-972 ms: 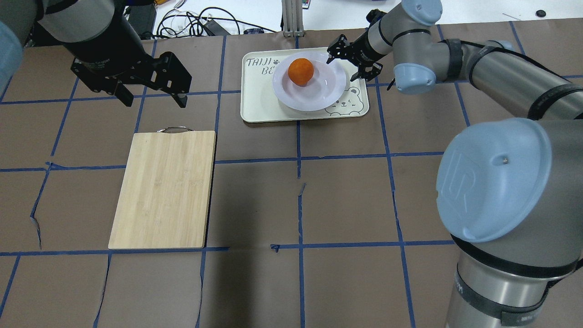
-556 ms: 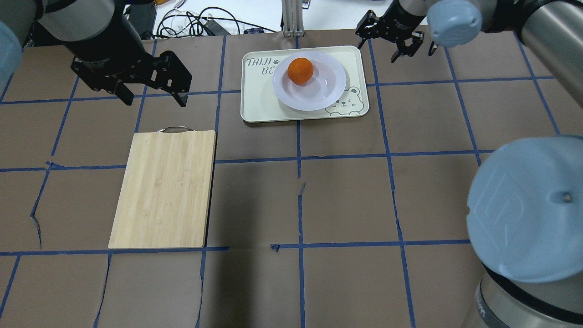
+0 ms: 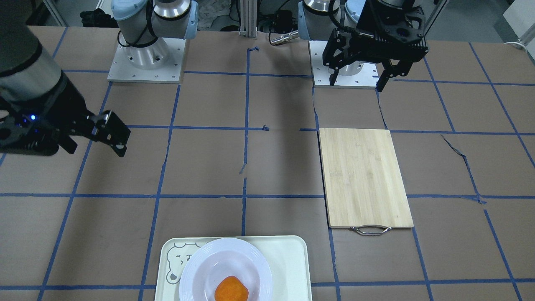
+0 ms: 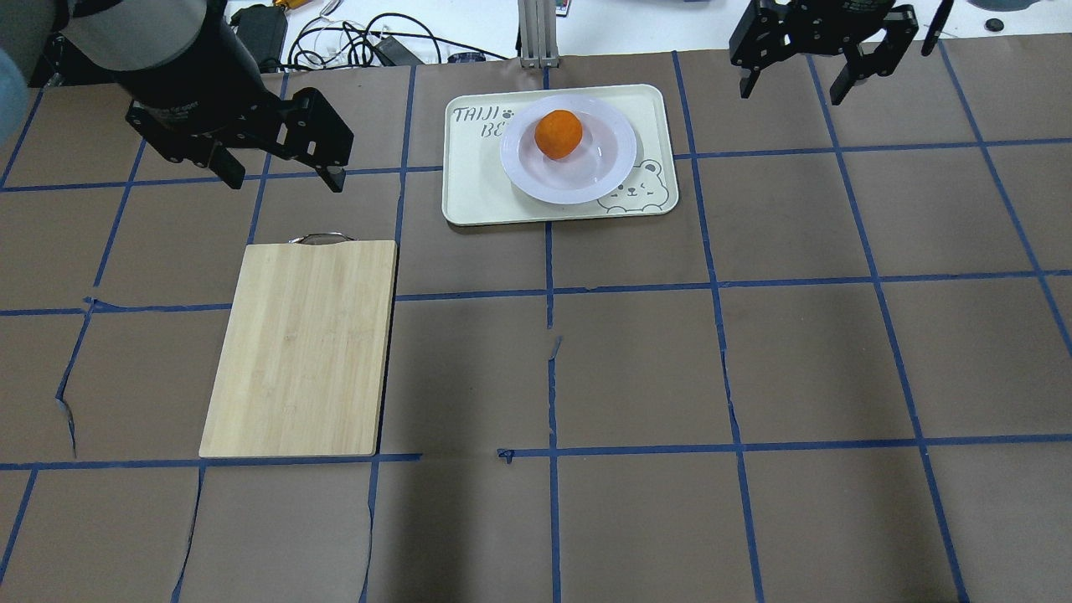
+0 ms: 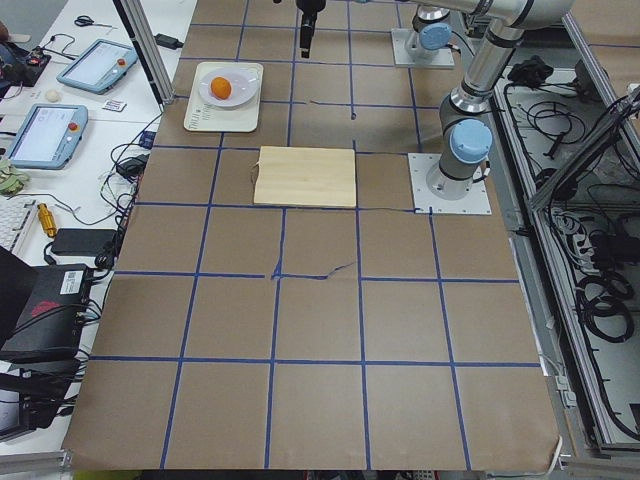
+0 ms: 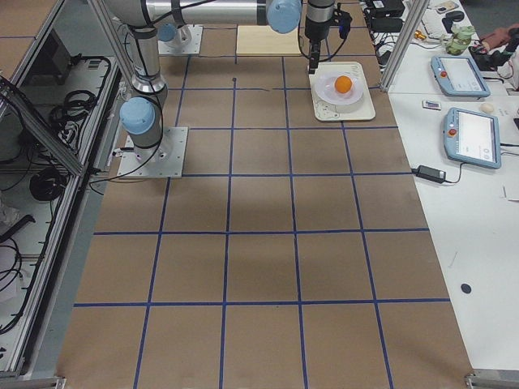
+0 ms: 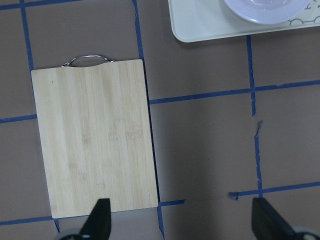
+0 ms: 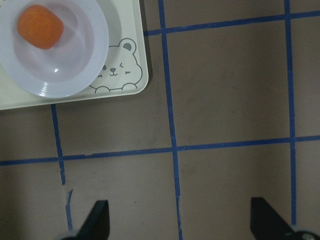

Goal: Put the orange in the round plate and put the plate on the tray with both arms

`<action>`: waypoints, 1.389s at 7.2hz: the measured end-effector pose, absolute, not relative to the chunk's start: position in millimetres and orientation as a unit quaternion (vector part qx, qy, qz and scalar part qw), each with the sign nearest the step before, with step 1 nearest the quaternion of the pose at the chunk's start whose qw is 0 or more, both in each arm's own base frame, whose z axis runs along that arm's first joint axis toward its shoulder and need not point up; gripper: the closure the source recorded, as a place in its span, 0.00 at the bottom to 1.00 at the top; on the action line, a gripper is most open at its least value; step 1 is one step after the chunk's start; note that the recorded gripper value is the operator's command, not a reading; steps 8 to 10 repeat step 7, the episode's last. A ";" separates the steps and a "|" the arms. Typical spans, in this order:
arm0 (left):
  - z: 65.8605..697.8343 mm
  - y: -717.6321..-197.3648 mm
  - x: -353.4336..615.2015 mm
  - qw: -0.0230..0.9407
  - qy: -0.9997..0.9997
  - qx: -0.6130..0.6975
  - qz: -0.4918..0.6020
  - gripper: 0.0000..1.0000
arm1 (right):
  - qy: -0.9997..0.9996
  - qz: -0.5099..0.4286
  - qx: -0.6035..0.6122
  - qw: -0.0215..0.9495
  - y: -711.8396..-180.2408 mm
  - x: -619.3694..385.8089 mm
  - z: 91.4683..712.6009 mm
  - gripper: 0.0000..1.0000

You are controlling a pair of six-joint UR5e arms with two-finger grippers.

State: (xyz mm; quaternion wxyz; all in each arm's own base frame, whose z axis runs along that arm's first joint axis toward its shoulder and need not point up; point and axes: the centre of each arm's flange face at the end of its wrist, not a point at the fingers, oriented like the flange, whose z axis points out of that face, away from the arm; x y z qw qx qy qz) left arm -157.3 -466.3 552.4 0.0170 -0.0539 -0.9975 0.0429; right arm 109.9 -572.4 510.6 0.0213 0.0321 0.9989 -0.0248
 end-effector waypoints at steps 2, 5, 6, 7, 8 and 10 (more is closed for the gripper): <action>550.3 -468.3 -157.4 0.017 -0.998 -0.053 0.039 0.00 | 1.000 -0.023 -0.008 0.002 -529.5 118.6 517.3 0.00; 543.8 -476.2 -156.1 0.017 -0.998 -0.043 0.042 0.00 | 0.999 -0.043 -0.011 -0.002 -504.7 121.8 491.7 0.00; 543.1 -477.3 -156.0 0.017 -0.998 -0.039 0.046 0.00 | 0.999 -0.046 -0.010 -0.002 -502.8 122.1 489.1 0.00; 542.8 -477.6 -155.9 0.017 -0.998 -0.038 0.048 0.00 | 0.999 -0.047 -0.008 -0.002 -502.3 122.0 488.7 0.00; 542.8 -477.6 -155.9 0.017 -0.998 -0.038 0.048 0.00 | 0.999 -0.047 -0.008 -0.002 -502.3 122.0 488.7 0.00; 542.8 -477.6 -155.9 0.017 -0.998 -0.038 0.048 0.00 | 0.999 -0.047 -0.008 -0.002 -502.3 122.0 488.7 0.00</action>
